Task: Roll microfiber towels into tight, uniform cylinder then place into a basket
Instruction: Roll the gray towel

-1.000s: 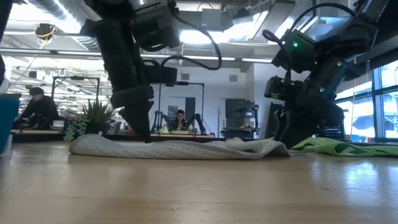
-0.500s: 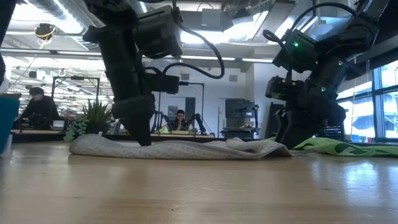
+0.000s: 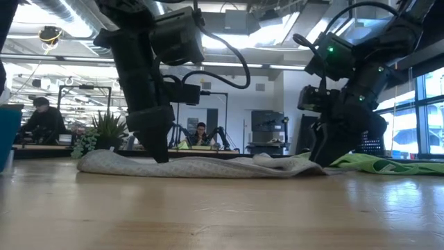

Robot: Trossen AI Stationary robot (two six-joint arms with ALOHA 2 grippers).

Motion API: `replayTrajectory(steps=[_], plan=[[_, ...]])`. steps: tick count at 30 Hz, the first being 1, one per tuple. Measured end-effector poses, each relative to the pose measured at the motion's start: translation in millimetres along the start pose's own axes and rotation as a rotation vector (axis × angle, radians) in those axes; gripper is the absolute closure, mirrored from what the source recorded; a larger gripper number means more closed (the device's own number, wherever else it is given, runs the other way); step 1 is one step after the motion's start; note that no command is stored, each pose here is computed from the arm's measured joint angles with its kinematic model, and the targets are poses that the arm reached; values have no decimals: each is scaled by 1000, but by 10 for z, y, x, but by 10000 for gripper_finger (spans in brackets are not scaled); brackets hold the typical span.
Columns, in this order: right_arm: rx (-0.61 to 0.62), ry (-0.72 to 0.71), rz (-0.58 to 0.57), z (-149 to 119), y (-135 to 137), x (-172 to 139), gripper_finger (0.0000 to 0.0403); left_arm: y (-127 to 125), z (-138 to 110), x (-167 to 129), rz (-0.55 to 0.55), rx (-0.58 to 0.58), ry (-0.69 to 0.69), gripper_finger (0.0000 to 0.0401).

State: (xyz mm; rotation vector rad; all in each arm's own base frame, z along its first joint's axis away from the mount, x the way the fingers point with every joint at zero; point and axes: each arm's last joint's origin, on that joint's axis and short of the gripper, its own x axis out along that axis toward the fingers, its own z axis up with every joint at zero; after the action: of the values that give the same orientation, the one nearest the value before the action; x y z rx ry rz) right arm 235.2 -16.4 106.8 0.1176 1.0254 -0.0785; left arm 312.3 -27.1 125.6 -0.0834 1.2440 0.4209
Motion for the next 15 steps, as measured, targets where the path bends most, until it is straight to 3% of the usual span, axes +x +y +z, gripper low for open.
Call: replayTrajectory(steps=[15], plan=[[93,45,3,-9,2,-12,238,-1,-19,4,-30,3,30,401]])
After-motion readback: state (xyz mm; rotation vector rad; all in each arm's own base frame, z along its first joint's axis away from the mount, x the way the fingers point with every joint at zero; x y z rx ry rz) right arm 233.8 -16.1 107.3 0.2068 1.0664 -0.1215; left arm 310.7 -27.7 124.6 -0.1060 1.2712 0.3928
